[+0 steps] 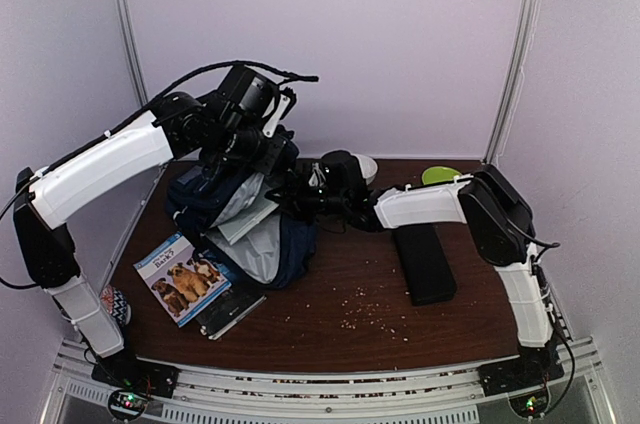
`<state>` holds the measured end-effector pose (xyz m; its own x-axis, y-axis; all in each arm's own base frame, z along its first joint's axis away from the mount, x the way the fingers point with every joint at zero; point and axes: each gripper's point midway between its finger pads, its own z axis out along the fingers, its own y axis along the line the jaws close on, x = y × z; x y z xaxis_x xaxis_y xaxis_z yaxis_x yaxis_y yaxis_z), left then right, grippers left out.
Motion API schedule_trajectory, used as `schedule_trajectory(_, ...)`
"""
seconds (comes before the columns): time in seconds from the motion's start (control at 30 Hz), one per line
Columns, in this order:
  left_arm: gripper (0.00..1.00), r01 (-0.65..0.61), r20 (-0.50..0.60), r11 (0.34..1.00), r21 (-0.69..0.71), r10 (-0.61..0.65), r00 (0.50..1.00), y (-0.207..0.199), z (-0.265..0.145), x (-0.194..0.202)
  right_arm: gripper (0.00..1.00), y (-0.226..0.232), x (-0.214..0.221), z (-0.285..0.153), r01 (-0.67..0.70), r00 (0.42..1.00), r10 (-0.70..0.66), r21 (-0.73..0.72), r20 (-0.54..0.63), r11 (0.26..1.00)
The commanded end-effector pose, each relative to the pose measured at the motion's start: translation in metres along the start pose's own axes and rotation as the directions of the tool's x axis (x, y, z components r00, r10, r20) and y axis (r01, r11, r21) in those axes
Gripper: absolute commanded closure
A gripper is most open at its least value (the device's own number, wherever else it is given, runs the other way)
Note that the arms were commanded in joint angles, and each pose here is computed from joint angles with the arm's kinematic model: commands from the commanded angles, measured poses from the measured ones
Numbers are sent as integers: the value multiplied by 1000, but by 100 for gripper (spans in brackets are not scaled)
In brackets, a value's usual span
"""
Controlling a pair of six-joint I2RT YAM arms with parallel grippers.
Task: Pack the student bag
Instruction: Place the book in the student bag.
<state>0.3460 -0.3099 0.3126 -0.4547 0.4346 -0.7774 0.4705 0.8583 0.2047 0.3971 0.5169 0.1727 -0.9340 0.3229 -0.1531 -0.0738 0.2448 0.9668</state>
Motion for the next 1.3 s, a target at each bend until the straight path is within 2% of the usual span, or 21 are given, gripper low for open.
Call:
schedule_trajectory(0.0, 100, 99, 266, 983, 156, -138, 954, -16, -51, -71, 100, 20, -34, 13, 57, 990, -50, -49, 135, 997)
schedule_trajectory(0.13, 100, 109, 286, 981, 157, -151, 946, -15, -53, -78, 100, -13, -33, 32, 31, 993, -40, 78, 112, 996)
schedule_trajectory(0.2, 100, 116, 292, 986, 123, -147, 945, -8, -53, -80, 100, -6, -30, 36, 42, 995, -46, 36, 87, 998)
schedule_trajectory(0.33, 100, 116, 297, 993, 10, -114, 948, 12, -51, -81, 100, 46, -22, 17, 86, 995, -79, -125, 61, 989)
schedule_trajectory(0.47, 100, 148, 271, 987, -57, -127, 954, 33, -41, -75, 100, 105, -13, -23, 156, 987, -144, -242, 63, 958)
schedule_trajectory(0.67, 100, 191, 262, 980, -51, -171, 950, 46, -35, -73, 100, 151, -6, -53, 209, 978, -194, -349, 80, 914)
schedule_trajectory(0.87, 100, 193, 261, 981, 21, -192, 946, 35, -35, -75, 100, 126, -25, -18, 178, 982, -152, -294, 110, 939)
schedule_trajectory(1.07, 100, 168, 258, 978, 123, -195, 946, 15, -32, -76, 100, 63, -40, 32, 140, 986, -130, -92, 106, 986)
schedule_trajectory(1.27, 100, 154, 270, 968, 196, -205, 941, 3, -35, -81, 100, 0, -48, 63, 83, 992, -89, 71, 93, 994)
